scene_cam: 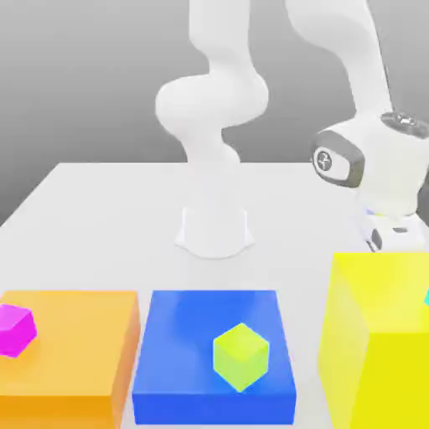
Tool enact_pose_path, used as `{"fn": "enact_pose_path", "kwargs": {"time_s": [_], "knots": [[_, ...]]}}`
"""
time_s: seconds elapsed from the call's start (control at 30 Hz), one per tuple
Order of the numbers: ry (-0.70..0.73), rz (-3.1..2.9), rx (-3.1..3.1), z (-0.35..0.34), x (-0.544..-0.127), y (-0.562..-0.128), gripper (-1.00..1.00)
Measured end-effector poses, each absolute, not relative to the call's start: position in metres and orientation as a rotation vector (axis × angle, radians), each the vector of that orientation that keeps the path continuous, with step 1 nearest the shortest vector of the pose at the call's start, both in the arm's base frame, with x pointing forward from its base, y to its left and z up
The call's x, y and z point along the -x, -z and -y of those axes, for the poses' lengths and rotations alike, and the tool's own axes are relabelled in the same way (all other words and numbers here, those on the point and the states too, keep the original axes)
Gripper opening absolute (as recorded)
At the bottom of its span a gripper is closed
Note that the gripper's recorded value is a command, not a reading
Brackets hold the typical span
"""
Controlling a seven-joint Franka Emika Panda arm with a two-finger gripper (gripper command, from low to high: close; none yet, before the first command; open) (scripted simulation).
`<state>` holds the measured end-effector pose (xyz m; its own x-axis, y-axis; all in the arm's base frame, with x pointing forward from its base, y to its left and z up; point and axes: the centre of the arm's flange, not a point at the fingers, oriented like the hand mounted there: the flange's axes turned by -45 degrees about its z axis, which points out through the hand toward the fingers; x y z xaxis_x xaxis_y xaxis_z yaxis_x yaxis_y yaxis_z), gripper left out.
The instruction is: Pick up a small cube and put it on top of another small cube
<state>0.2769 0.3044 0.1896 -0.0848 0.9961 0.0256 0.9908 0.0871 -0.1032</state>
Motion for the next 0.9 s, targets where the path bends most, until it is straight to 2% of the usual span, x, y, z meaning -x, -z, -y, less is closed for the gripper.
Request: {"fn": "enact_pose_path", "kwargs": {"time_s": [0.17,0.3,0.5,0.7,0.77,0.83,0.87,0.9], "knots": [[-0.103,2.179,2.035,-0.366,-0.288,-0.211,-1.00],[-0.091,2.014,2.216,-0.377,-0.340,-0.258,-1.00],[-0.053,1.667,2.553,-0.351,-0.429,-0.352,-1.00],[0.003,1.216,2.867,-0.289,-0.496,-0.463,-1.00],[-0.001,1.110,2.927,-0.275,-0.506,-0.453,-1.00],[-0.002,1.095,2.937,-0.276,-0.507,-0.423,-1.00],[-0.002,1.092,2.939,-0.276,-0.506,-0.409,1.00],[-0.002,1.092,2.939,-0.276,-0.506,-0.409,1.00]]}}
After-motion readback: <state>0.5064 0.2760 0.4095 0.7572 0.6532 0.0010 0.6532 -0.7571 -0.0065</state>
